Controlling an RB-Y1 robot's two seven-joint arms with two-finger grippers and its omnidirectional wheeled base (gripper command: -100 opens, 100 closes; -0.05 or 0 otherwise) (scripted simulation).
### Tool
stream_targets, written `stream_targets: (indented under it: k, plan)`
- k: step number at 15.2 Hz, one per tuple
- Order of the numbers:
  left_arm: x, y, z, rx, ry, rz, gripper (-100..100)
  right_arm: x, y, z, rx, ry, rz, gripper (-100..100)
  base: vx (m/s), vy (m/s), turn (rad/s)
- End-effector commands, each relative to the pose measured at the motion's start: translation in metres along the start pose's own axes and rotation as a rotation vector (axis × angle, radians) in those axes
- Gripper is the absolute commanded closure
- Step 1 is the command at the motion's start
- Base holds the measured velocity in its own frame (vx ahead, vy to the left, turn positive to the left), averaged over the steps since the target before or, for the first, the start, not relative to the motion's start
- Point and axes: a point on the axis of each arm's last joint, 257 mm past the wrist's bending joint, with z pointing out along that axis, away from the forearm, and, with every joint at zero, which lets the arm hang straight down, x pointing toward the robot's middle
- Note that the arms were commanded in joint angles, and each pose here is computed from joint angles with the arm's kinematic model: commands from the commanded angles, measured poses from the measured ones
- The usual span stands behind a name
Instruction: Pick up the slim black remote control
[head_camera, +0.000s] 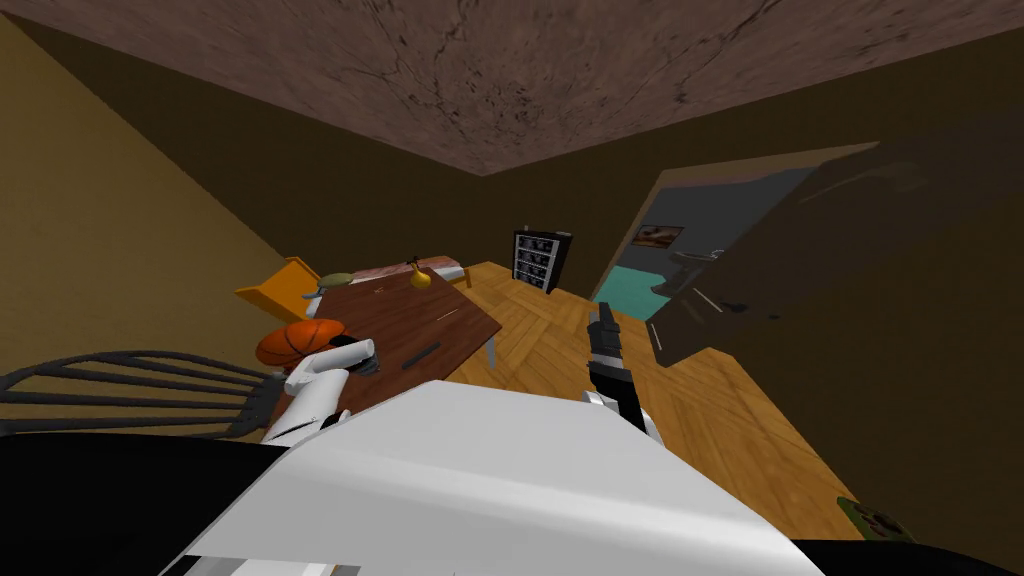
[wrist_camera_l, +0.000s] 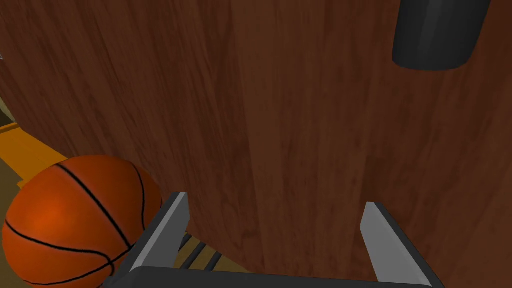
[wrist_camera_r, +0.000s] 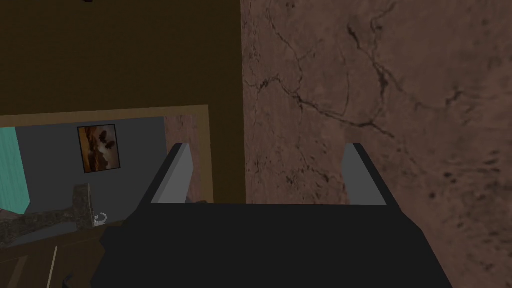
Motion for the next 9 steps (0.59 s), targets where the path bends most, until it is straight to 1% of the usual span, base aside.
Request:
stream_targets:
  k: [1, 2, 3, 4, 5, 6, 7, 8, 9]
  plan:
    - [-0.004, 0.017, 0.003, -0.069, -0.003, -0.033, -100, 0.000, 0.000, 0.000, 0.000, 0.000, 0.000, 0, 0.006, 0.117, -0.345]
    - [-0.004, 0.023, 0.005, -0.103, 0.003, -0.068, -100, 0.000, 0.000, 0.000, 0.000, 0.000, 0.000, 0, -0.010, 0.050, -0.191]
    - [-0.007, 0.034, 0.006, -0.136, -0.003, -0.071, -100, 0.000, 0.000, 0.000, 0.000, 0.000, 0.000, 0, -0.024, 0.015, -0.177]
    - [-0.007, 0.034, 0.006, -0.136, -0.003, -0.071, -100, 0.000, 0.000, 0.000, 0.000, 0.000, 0.000, 0, -0.027, 0.031, -0.130]
    - [-0.007, 0.048, 0.008, -0.190, 0.002, -0.107, -100, 0.000, 0.000, 0.000, 0.000, 0.000, 0.000, 0, -0.022, 0.029, -0.207]
    - [-0.007, 0.050, 0.007, -0.201, 0.000, -0.106, -100, 0.000, 0.000, 0.000, 0.000, 0.000, 0.000, 0, -0.021, -0.006, -0.159]
    - [-0.006, 0.062, 0.009, -0.248, 0.007, -0.140, -100, 0.000, 0.000, 0.000, 0.000, 0.000, 0.000, 0, -0.018, -0.027, -0.187]
    - [-0.006, 0.066, 0.008, -0.263, 0.005, -0.140, -100, 0.000, 0.000, 0.000, 0.000, 0.000, 0.000, 0, -0.018, -0.031, -0.167]
    - [-0.006, 0.066, 0.008, -0.263, 0.005, -0.140, -100, 0.000, 0.000, 0.000, 0.000, 0.000, 0.000, 0, -0.009, -0.014, -0.086]
